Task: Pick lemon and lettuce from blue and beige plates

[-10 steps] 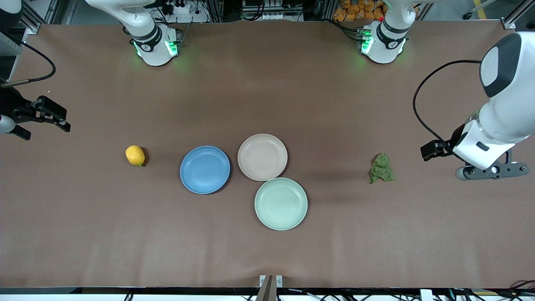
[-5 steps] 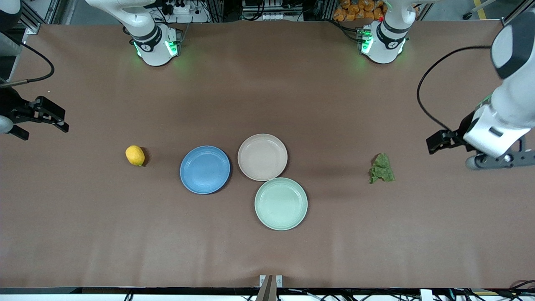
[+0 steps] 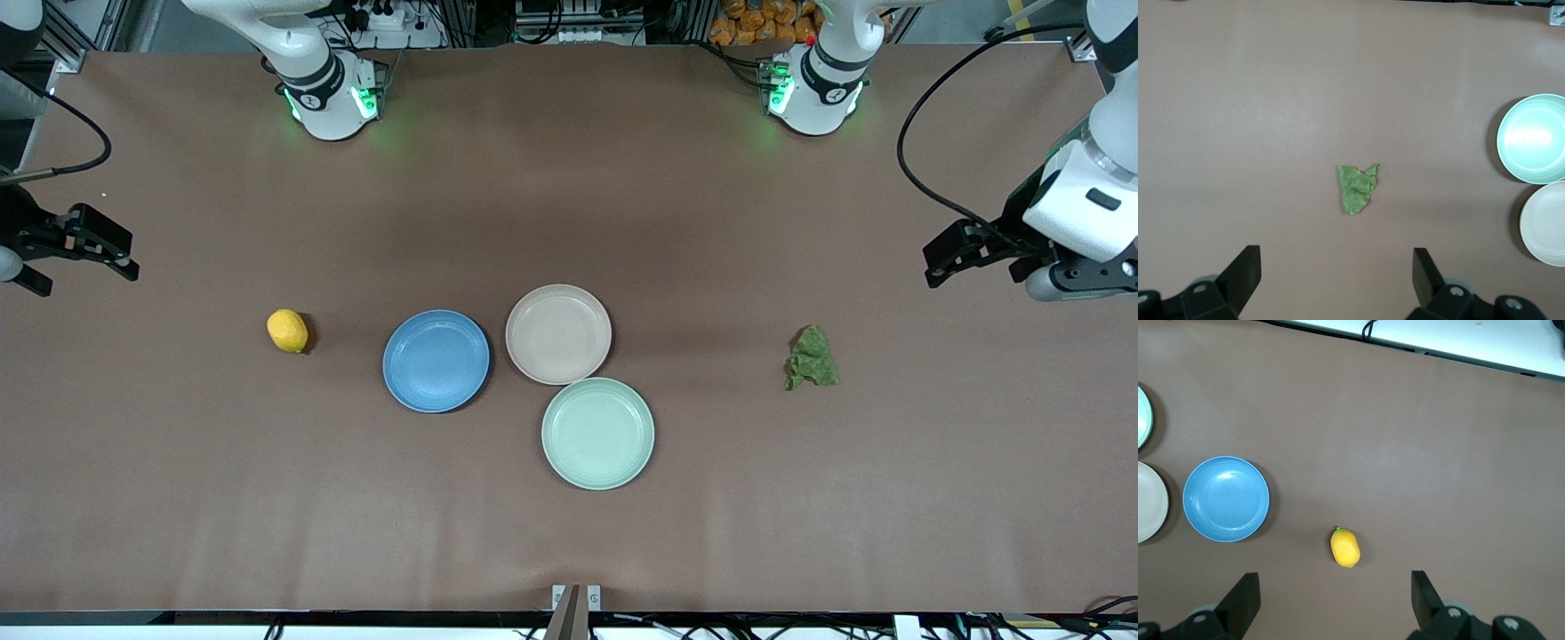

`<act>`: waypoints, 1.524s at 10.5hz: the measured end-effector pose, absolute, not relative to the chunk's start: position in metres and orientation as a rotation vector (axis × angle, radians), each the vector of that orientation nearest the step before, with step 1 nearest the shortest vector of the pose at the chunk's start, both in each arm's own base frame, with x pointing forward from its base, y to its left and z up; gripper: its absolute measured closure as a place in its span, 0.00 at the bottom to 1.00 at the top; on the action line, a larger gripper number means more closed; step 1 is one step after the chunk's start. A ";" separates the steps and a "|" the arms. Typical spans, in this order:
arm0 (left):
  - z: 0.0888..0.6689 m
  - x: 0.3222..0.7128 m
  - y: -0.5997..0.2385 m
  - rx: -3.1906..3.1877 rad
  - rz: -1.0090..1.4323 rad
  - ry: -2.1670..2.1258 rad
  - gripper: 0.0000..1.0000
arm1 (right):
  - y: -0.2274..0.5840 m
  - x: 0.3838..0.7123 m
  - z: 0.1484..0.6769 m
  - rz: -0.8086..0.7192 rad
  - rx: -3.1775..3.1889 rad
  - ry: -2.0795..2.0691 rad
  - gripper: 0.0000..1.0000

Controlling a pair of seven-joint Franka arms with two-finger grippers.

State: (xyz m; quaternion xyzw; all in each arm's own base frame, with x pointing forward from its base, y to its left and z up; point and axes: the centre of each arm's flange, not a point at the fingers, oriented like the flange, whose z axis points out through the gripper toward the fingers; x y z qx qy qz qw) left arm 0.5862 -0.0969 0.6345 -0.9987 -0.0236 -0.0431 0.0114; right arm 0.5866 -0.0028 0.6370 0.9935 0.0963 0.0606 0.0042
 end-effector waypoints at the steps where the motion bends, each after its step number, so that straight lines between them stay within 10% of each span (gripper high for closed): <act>1: 0.639 0.583 -0.098 -3.115 -0.138 -0.072 0.00 | -0.003 0.586 0.637 0.188 3.110 0.302 0.00; 16: 0.655 0.559 -0.085 -3.114 -0.043 0.005 0.00 | -0.033 0.584 0.638 0.175 3.111 0.164 0.00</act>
